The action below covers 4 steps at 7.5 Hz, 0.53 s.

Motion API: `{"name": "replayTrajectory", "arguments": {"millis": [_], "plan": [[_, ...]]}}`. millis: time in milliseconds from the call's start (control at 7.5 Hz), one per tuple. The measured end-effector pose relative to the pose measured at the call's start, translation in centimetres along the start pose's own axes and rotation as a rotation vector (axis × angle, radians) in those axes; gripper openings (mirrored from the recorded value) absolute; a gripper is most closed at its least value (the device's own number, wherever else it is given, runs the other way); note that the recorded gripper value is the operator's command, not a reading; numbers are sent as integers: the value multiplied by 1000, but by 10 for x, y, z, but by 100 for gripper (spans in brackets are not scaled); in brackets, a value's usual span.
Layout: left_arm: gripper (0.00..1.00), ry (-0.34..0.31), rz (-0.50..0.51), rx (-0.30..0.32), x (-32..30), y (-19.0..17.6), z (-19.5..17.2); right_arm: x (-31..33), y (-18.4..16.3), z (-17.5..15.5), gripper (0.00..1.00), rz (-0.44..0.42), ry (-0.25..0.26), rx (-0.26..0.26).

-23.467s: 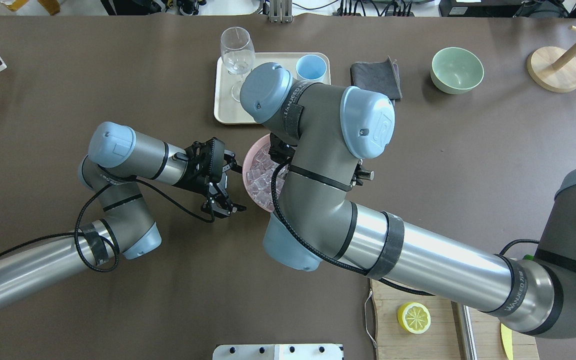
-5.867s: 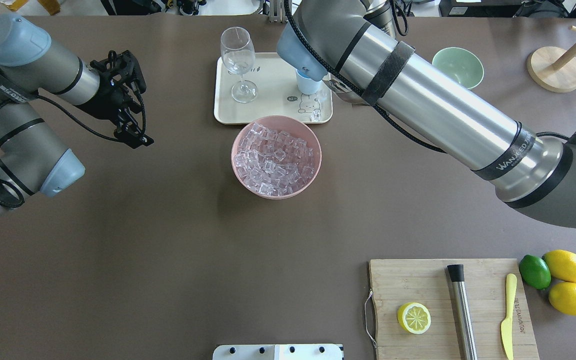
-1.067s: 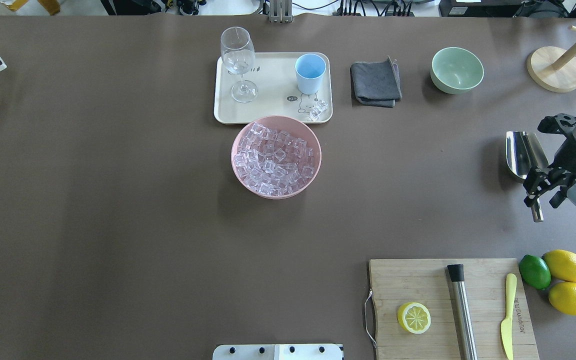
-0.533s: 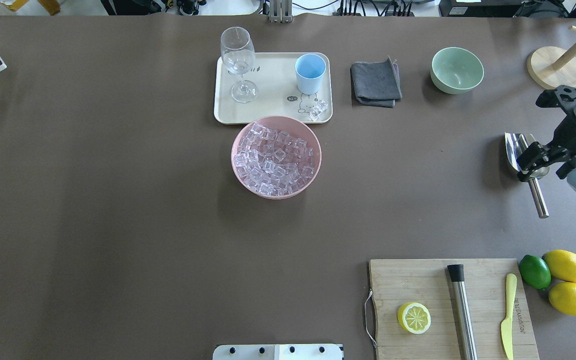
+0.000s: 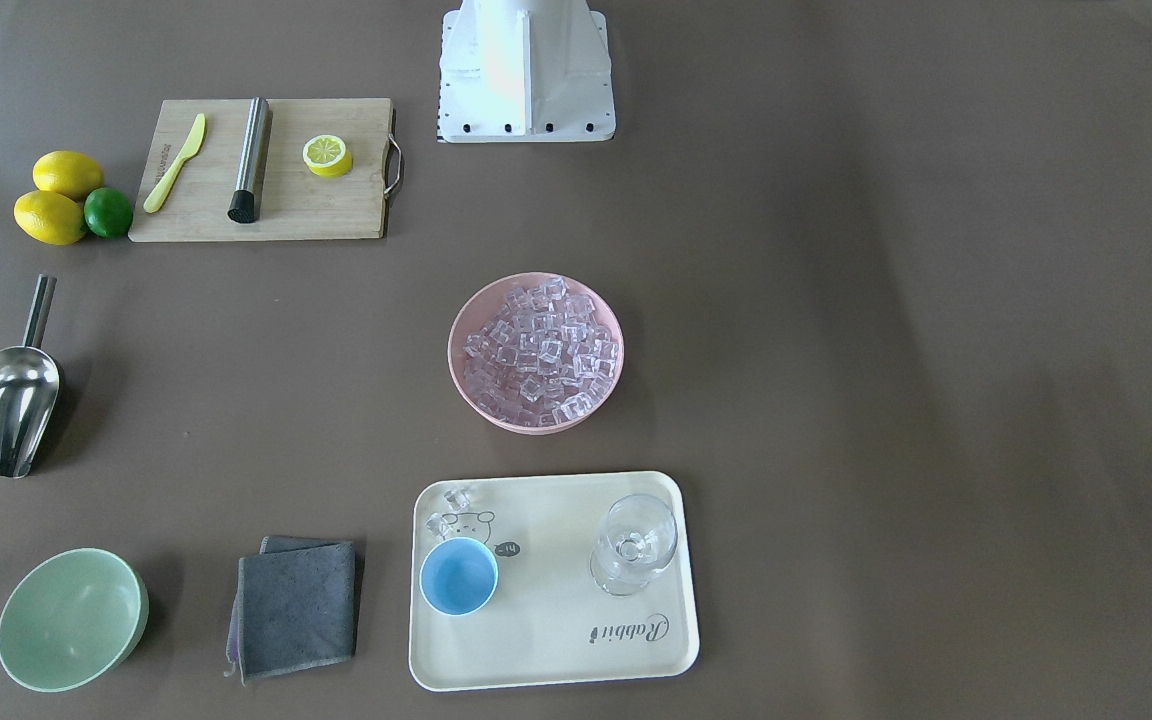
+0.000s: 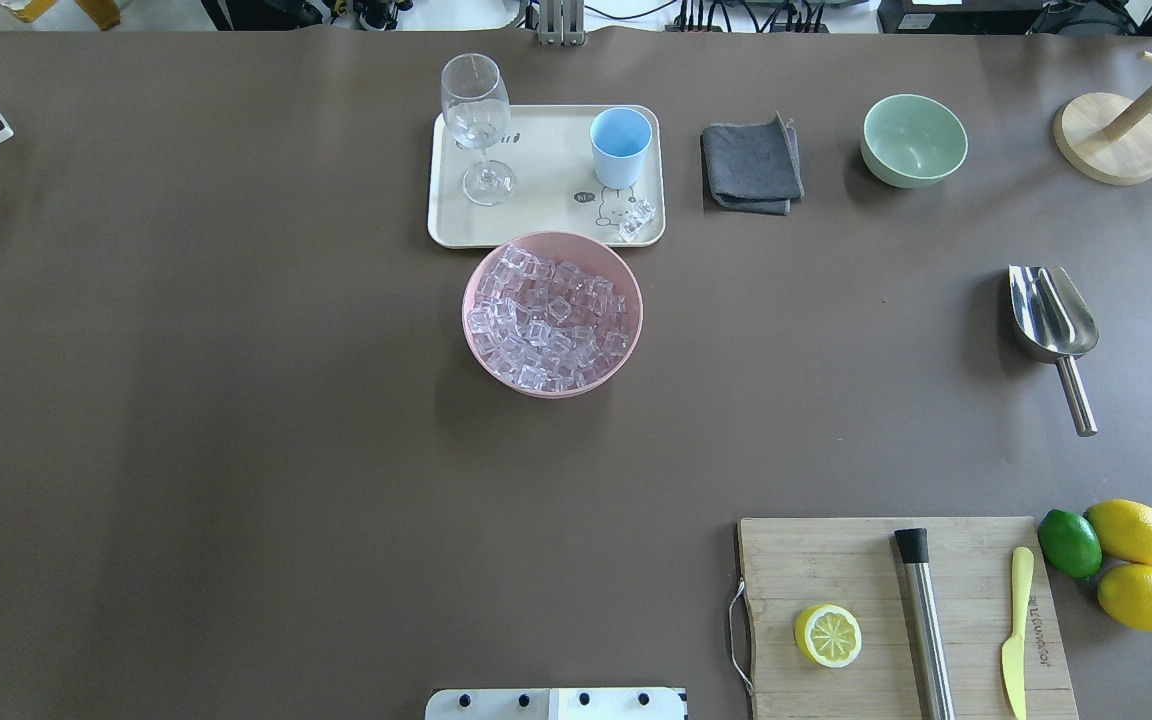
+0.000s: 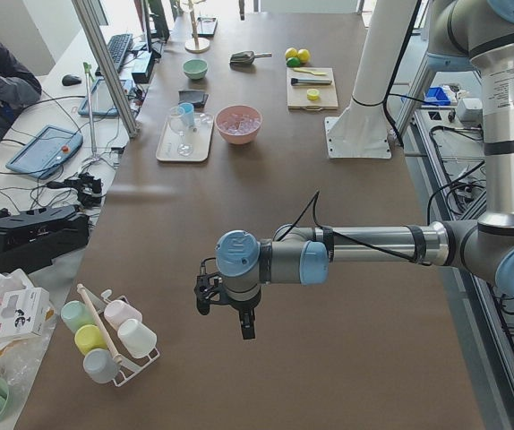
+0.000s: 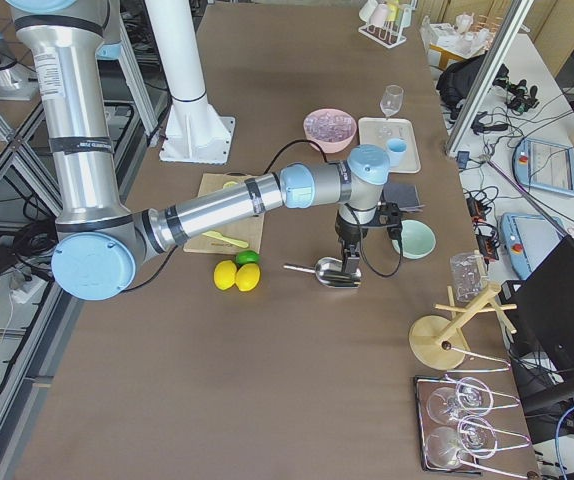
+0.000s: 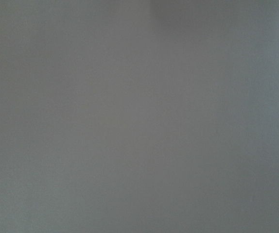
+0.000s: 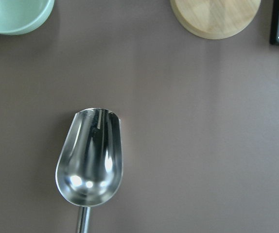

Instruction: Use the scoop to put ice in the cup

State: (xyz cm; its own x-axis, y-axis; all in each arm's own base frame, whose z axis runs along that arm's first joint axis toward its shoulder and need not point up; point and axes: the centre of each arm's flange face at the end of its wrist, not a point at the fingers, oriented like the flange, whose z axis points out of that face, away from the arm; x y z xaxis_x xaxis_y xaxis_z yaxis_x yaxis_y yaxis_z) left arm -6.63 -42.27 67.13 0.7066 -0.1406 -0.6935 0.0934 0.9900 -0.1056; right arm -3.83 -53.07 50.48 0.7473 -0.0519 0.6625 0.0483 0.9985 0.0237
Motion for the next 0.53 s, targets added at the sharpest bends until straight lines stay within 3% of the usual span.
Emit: {"name": "replayTrajectory", "arguments": {"millis": [267, 533], "plan": [[98, 0, 3, 2, 1, -1, -1, 74, 20, -33, 100, -27, 3, -11], [98, 1, 4, 3, 2, -2, -1, 132, 61, -28, 100, 43, -22, -47]]}}
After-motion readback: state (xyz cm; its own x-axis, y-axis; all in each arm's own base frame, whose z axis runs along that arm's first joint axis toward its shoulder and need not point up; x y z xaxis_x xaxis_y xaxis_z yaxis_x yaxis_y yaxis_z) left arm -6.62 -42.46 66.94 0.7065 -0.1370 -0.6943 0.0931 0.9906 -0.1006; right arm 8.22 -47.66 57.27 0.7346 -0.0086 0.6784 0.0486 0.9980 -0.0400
